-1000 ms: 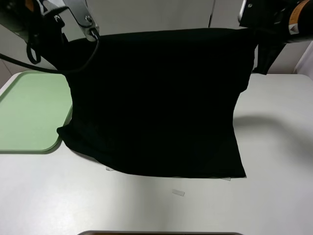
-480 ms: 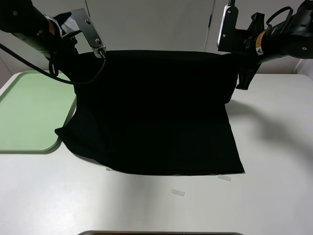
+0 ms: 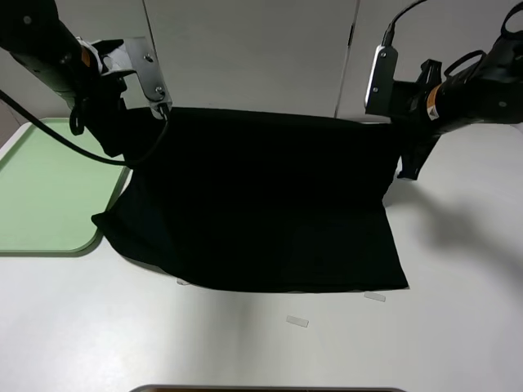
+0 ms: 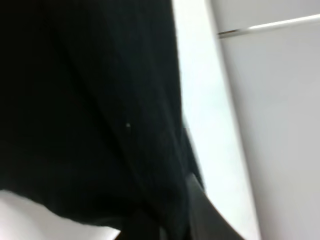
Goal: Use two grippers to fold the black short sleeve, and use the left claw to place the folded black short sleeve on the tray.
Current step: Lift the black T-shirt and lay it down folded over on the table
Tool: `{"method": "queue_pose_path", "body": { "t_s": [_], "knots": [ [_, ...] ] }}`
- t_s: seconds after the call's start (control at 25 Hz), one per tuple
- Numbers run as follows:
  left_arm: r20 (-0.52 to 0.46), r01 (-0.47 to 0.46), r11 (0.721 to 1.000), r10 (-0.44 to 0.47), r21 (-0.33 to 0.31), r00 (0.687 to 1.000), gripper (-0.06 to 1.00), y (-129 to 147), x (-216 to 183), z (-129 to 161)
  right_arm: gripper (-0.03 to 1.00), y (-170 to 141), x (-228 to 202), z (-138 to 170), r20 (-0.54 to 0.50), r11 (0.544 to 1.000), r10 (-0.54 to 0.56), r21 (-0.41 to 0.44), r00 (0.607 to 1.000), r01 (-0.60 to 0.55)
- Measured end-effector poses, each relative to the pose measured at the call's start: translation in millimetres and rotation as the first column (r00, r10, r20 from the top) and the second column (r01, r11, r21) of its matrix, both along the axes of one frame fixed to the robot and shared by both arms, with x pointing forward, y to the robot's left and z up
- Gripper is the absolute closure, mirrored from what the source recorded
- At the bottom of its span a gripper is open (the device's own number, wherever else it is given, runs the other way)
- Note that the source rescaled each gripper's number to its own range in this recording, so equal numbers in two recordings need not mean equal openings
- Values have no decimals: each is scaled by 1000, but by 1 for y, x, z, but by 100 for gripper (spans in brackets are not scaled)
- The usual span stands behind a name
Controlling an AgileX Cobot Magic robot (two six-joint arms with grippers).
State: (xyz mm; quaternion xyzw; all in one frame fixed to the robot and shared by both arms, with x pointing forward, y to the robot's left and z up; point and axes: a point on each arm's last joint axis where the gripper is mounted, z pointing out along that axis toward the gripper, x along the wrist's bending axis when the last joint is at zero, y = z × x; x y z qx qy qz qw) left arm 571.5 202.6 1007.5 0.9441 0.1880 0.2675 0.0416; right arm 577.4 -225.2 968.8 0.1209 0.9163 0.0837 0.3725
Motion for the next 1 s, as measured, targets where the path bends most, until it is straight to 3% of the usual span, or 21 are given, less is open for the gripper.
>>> {"method": "queue_pose_path", "body": {
  "t_s": [0.28,0.48,0.56,0.76,0.8,1.0],
  "knots": [
    [-170,109,994,-106,9,980,93,-3,-14,-7,97,-8,-27,-32,-148,998,4,-68,989,-14],
    [-326,270,963,-253,8,911,93,-5,-28,-12,97,-8,-30,-34,-180,998,-59,-19,982,57],
    [-355,294,956,-271,12,895,93,-4,-30,-13,97,-8,-31,-35,-199,996,-89,6,976,92],
    [-374,283,959,-258,14,891,89,-3,-32,-17,96,-9,-35,-38,-240,992,-118,14,964,124],
    [-381,282,959,-253,21,889,84,-2,-33,-18,94,-10,-36,-39,-255,991,-125,9,959,132],
    [-455,293,951,-218,101,863,47,11,-39,-24,49,-15,-51,-46,-413,983,-178,-35,893,180]
  ]
}}
